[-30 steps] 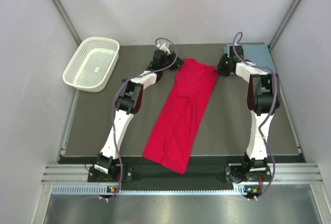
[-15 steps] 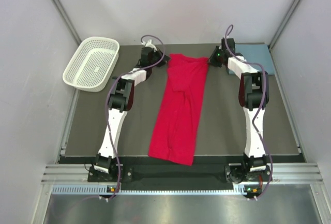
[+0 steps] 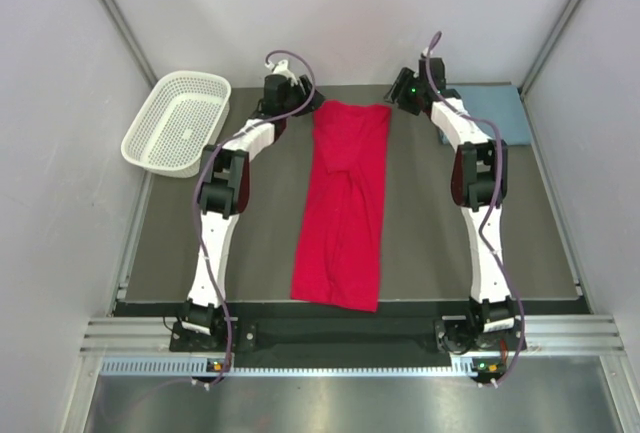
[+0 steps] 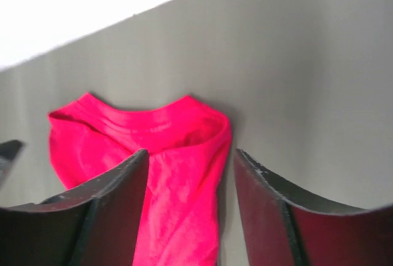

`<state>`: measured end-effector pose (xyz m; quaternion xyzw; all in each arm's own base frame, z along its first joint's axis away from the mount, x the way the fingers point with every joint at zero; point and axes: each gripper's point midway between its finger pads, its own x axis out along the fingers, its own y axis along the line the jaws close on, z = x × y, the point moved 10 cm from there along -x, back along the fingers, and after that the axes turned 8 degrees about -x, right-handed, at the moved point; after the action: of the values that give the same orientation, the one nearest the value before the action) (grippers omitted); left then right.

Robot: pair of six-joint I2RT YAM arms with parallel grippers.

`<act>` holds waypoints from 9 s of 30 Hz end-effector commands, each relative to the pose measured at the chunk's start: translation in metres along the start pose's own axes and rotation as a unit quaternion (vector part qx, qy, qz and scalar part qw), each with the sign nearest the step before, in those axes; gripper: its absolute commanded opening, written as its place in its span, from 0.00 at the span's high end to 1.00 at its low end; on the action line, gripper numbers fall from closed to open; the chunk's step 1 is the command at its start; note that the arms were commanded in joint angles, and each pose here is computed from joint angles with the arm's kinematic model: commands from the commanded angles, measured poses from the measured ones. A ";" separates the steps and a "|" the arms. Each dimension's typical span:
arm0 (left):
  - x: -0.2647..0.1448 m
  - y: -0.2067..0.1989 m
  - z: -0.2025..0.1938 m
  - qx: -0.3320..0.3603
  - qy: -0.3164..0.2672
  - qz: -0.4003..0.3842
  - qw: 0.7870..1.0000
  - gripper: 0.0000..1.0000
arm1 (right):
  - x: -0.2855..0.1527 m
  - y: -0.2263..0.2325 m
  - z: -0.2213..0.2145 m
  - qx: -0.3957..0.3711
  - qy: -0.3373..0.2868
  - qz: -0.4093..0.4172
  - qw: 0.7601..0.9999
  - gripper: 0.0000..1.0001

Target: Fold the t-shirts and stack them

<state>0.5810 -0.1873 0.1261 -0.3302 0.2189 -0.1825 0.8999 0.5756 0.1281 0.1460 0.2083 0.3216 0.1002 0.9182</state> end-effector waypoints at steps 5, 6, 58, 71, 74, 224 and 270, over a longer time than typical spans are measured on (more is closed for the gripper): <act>-0.056 -0.055 0.051 0.054 -0.018 0.004 0.998 0.37 | -0.019 0.062 0.012 -0.090 -0.040 -0.002 0.995 0.55; -0.061 -0.050 0.044 0.052 -0.006 0.013 0.999 0.38 | -0.018 0.066 0.008 -0.095 -0.037 -0.003 0.995 0.57; -0.213 -0.046 -0.029 -0.092 0.199 0.007 0.976 0.32 | -0.061 0.112 -0.039 -0.175 0.034 0.027 0.984 0.48; -0.095 0.004 -0.022 -0.164 0.184 -0.020 0.969 0.45 | -0.124 0.070 -0.052 -0.183 0.046 0.000 0.982 0.48; -0.086 0.011 -0.025 -0.163 0.177 -0.005 0.971 0.47 | -0.127 0.059 -0.057 -0.176 0.050 -0.005 0.983 0.49; 0.014 0.033 0.002 -0.081 0.032 -0.038 0.995 0.79 | -0.162 -0.033 -0.099 -0.099 0.113 -0.052 0.987 0.50; -0.418 -0.084 -0.155 -0.104 0.231 0.094 0.963 0.32 | -0.365 0.066 -0.317 -0.083 0.310 0.149 0.935 0.36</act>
<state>0.1547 -0.1365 0.1887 -0.3159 0.4740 -0.1836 0.8011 0.0975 0.1618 0.1440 0.0842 0.5643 0.3222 0.7555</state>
